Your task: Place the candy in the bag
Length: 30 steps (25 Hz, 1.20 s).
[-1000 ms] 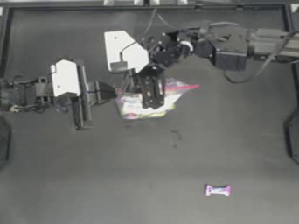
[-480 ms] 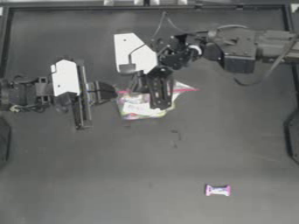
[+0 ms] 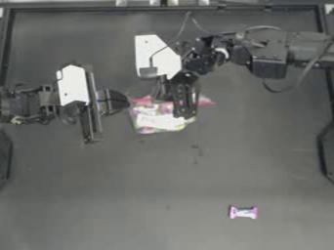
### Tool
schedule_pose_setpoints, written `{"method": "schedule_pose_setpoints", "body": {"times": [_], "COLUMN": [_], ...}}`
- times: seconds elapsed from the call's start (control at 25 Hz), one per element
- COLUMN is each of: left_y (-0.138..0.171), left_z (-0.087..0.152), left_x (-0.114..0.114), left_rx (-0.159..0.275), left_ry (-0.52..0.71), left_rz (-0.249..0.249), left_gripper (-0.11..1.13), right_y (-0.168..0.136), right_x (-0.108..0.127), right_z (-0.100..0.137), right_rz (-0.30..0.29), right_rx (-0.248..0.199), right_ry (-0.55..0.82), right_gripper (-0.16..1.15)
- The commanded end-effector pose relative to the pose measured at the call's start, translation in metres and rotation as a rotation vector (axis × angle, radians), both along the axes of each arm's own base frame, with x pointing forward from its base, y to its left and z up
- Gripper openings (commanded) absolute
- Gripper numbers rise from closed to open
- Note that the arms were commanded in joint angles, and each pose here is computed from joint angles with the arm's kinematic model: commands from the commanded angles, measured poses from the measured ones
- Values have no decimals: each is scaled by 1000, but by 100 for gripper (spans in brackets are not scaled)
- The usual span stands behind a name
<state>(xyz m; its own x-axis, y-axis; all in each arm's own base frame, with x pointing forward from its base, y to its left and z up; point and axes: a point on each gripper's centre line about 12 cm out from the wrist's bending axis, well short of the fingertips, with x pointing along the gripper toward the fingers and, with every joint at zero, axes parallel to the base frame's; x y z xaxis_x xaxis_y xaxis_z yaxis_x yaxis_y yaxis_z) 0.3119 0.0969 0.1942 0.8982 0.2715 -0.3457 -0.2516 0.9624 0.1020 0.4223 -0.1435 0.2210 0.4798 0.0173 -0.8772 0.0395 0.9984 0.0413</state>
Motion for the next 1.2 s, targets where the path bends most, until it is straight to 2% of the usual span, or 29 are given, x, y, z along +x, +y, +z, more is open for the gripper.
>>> {"method": "schedule_pose_setpoints", "body": {"times": [0.04, 1.2], "left_y": [0, 0], "left_z": [21, 18], "left_x": [-2, -2], "left_rx": [22, 19], "left_ry": [-64, -55], "left_rz": [1, 2], "left_gripper": [4, 3], "right_y": [-11, -7], "right_x": [-13, -78], "right_z": [10, 9], "right_rz": [-28, -143], "right_rx": [-14, -36], "right_ry": [-7, 30], "right_gripper": [6, 6]}}
